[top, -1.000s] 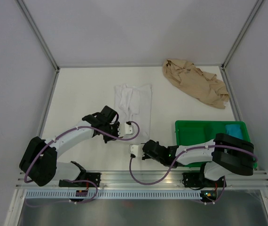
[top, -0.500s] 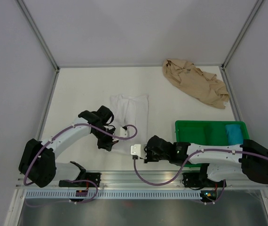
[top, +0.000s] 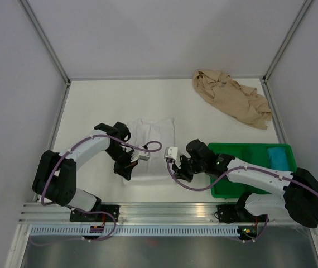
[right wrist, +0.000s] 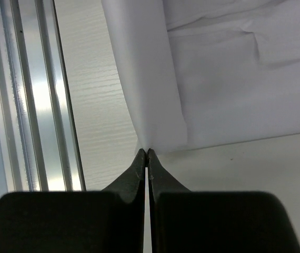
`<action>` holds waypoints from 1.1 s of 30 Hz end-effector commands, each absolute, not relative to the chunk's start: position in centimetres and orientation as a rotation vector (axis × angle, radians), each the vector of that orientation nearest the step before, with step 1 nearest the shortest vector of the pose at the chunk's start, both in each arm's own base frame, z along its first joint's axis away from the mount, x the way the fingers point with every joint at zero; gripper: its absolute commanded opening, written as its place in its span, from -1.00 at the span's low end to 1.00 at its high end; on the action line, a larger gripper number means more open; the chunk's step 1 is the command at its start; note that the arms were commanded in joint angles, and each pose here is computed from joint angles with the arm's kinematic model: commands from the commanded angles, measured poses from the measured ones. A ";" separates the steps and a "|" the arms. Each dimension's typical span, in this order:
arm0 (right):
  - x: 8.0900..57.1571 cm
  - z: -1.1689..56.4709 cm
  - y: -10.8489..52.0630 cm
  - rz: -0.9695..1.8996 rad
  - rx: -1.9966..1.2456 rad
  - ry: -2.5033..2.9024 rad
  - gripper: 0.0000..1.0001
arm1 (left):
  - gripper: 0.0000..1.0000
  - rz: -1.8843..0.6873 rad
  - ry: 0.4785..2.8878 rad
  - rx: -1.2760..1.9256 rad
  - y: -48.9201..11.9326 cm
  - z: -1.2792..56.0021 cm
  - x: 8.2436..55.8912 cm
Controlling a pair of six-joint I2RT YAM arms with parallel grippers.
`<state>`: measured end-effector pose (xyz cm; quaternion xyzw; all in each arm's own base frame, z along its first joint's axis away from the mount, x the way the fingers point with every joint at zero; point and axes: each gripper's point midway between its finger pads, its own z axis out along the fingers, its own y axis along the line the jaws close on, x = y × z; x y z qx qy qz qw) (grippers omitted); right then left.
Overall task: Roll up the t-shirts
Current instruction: Roll the tshirt
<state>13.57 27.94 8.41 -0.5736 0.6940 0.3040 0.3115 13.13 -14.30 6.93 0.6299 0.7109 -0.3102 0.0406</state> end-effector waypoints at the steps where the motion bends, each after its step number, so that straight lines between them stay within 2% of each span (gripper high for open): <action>1: 14.1 9.0 29.7 0.976 -1.413 1.919 -1.00 | -0.95 -1.040 2.105 1.915 -15.1 7.5 14.2; 12: 20.3 6.6 28.0 0.996 -1.073 2.161 -0.99 | -0.95 -1.078 2.186 1.848 -15.5 5.8 17.2; 16: 21.1 6.5 28.3 1.024 -0.984 2.160 -0.85 | -0.95 -1.097 2.240 1.829 -15.3 4.6 17.8; 19: 22.1 6.3 27.7 1.015 -0.888 2.186 -0.66 | -0.95 -1.101 2.265 1.816 -15.2 4.0 18.2; 22: 22.6 7.4 27.5 1.003 -0.853 2.147 -0.31 | -0.95 -1.119 2.268 1.788 -15.7 4.3 18.6; 23: 22.6 7.9 27.6 1.014 -0.851 2.122 -0.09 | -0.95 -1.124 2.258 1.776 -15.9 4.6 18.8; 24: 22.0 9.0 27.9 1.063 -0.867 2.057 0.21 | -0.95 -1.125 2.250 1.773 -16.0 4.7 18.9; 25: 21.6 9.4 28.0 1.087 -0.875 2.028 0.94 | -0.95 -1.130 2.249 1.767 -16.1 4.8 18.8; 30: 21.1 8.5 28.3 1.145 -0.827 2.024 0.94 | -0.95 -1.123 2.249 1.772 -16.0 4.8 18.8; 33: 20.7 7.2 28.9 1.208 -0.776 2.088 0.76 | -0.95 -1.122 2.253 1.774 -15.9 4.6 18.8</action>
